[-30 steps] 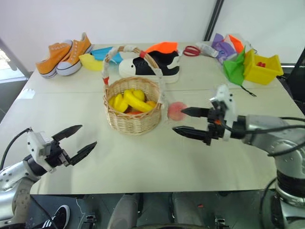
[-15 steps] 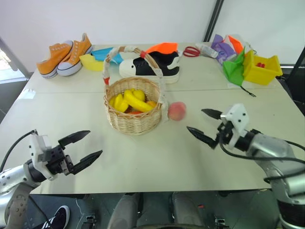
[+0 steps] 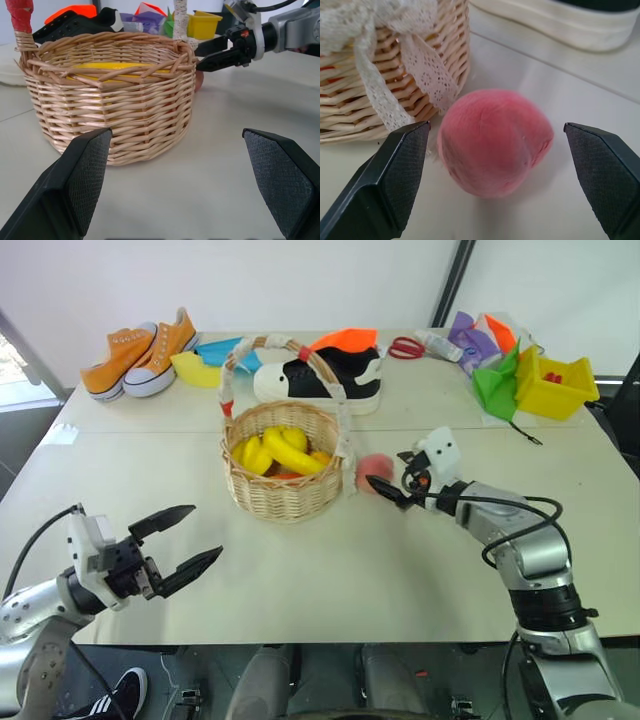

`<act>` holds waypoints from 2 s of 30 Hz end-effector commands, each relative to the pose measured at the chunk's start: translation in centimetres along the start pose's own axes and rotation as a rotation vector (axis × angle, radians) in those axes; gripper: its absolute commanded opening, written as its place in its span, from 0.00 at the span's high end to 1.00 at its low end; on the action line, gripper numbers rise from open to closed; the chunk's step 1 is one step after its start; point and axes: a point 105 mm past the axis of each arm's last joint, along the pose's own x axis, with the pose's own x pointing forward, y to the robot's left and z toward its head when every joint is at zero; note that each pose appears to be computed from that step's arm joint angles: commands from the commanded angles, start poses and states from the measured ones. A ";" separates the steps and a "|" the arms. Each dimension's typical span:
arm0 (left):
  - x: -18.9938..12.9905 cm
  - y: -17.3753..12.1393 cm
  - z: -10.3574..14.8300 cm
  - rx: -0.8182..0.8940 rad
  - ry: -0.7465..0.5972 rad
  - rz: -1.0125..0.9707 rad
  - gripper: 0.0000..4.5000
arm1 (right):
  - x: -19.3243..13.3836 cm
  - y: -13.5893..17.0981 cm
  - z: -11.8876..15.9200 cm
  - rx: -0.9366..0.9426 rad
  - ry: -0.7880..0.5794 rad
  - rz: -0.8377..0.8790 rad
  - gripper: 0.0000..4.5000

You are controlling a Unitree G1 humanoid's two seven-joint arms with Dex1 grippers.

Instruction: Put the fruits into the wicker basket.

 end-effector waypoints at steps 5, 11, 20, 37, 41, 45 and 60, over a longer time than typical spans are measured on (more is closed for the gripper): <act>0.0 -0.2 0.4 0.009 -0.017 0.018 0.00 | 1.4 0.5 0.0 0.009 0.008 -0.015 0.01; 0.0 0.2 0.5 0.026 -0.018 0.020 0.00 | 2.3 1.3 0.1 0.048 -0.016 0.015 0.12; -0.1 0.5 0.3 0.040 -0.013 0.025 0.00 | 0.3 -0.1 1.2 0.051 -0.075 -0.022 0.27; 0.0 2.2 -0.6 0.065 -0.023 0.044 0.00 | -6.2 7.9 7.1 -0.092 -0.214 0.382 0.27; -0.2 3.1 -0.7 0.090 -0.007 0.059 0.00 | -2.9 10.7 10.3 -0.068 -0.308 0.451 0.27; -0.6 3.7 -0.3 0.109 -0.008 0.071 0.00 | -0.8 12.6 11.9 -0.083 -0.343 0.443 0.27; -0.1 2.5 -0.3 0.116 -0.019 0.064 0.00 | 3.4 13.0 13.3 -0.207 -0.384 0.330 0.00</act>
